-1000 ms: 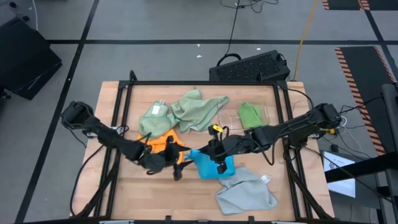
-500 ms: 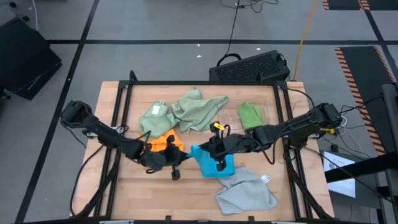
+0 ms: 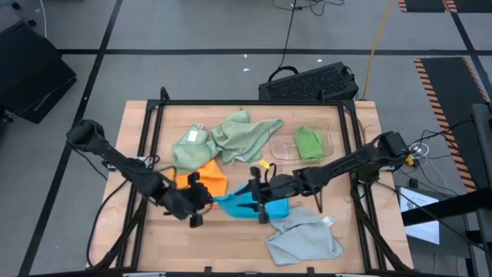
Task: Fold microfiber towels
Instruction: Fold the blue microfiber cloth
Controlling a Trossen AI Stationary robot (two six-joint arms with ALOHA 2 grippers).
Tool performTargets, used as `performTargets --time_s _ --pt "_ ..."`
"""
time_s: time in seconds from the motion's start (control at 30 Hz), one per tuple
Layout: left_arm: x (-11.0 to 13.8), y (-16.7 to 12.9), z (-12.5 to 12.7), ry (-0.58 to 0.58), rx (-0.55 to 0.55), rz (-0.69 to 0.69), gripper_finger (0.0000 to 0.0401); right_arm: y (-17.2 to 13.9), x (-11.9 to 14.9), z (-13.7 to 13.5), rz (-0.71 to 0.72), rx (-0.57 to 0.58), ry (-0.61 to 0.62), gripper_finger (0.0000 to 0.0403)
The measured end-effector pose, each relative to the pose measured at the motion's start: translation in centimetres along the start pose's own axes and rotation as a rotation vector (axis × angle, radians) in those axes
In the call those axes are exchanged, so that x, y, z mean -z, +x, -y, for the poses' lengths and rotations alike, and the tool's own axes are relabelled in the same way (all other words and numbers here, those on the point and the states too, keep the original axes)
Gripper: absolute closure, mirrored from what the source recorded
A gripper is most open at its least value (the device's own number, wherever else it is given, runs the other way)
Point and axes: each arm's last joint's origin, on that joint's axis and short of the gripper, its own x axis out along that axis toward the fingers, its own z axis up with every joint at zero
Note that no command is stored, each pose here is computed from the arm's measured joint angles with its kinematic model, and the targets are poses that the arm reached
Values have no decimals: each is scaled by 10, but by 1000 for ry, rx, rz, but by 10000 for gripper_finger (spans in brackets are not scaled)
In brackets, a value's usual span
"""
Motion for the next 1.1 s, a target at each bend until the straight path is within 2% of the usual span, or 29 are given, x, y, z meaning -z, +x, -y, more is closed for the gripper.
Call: performTargets --time_s 0.1,0.23,0.43,0.6,0.7,0.77,0.93,1.1 --pt "21 11 4 -36 -58 -135 398 20 23 9 7 25 106 199" --pt "41 23 11 -78 -130 -230 398 48 54 19 -105 55 104 178" --pt "56 33 15 -168 -201 -278 398 67 48 47 -131 6 46 177" --pt "62 38 19 -216 -220 -282 398 72 37 78 -79 -83 31 177" --pt "64 39 20 -219 -226 -285 398 78 45 93 -84 -155 16 177" --pt "64 39 20 -219 -226 -285 398 83 51 100 -93 -163 16 177" --pt "63 39 20 -218 -230 -267 398 106 44 121 -46 -158 17 177" --pt "63 39 20 -216 -230 -268 398 134 50 136 -115 -242 56 177"
